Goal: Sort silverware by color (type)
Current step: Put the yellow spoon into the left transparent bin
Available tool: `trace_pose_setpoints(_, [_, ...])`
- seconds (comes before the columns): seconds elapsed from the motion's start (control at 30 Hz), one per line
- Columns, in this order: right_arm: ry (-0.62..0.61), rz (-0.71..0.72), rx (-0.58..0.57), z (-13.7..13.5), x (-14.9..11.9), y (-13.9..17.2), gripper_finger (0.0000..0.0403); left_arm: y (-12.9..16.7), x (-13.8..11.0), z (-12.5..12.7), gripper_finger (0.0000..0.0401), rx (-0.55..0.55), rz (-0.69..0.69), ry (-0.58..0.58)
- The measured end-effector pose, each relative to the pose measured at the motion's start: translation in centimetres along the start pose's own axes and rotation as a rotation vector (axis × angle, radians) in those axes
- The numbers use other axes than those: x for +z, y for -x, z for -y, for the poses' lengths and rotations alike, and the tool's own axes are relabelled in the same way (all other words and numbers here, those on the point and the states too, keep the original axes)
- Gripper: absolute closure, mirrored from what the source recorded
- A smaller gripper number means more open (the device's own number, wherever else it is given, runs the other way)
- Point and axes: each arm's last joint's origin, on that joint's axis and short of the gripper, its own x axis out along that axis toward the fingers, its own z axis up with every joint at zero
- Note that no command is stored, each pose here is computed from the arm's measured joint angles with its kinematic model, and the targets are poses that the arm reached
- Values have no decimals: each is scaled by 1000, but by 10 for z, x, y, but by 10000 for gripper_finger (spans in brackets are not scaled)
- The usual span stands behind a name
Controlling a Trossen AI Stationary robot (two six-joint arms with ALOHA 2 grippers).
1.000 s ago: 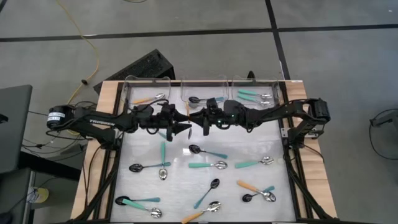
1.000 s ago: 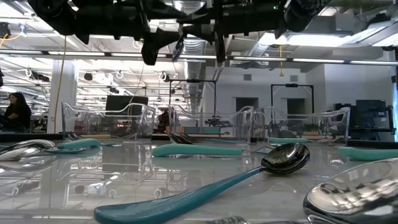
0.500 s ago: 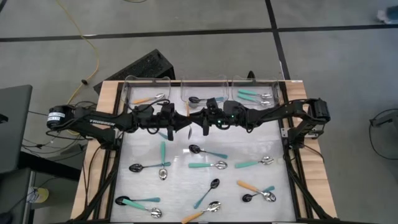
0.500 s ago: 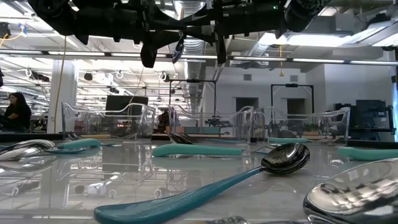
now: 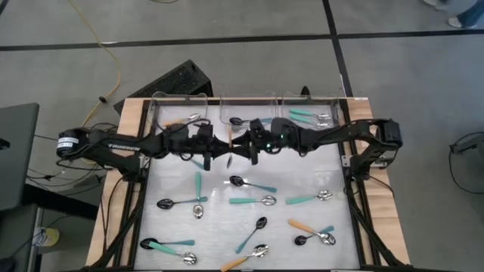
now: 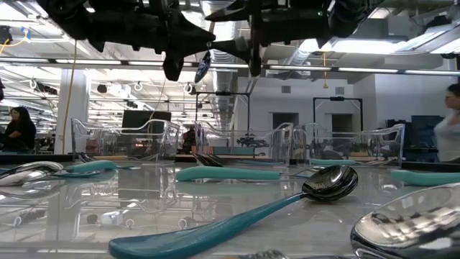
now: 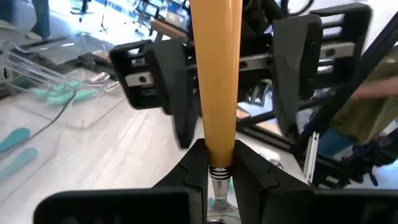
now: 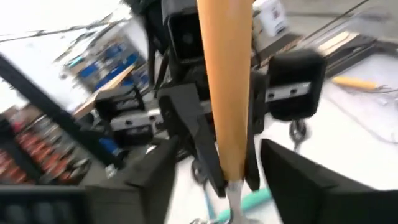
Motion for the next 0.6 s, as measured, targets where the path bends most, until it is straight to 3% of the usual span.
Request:
trace_pose_setpoints(0.17, [-110, -116, 90, 11, 18, 18, 74, 6, 37, -8, 374, 54, -169, -88])
trace_pose_setpoints(0.33, [-72, -182, 24, 7, 27, 38, 66, 25, 84, -16, 374, 220, -431, -274])
trace_pose_setpoints(0.43, [-37, -201, -24, 0, 30, 51, 71, 41, 106, -24, 374, 390, -545, -334])
trace_pose_setpoints(0.5, [-17, -214, -56, -4, 30, 56, 74, 53, 116, -34, 374, 556, -549, -254])
trace_pose_setpoints(0.6, [7, -225, -91, -10, 28, 60, 76, 69, 126, -54, 374, 793, -392, 49])
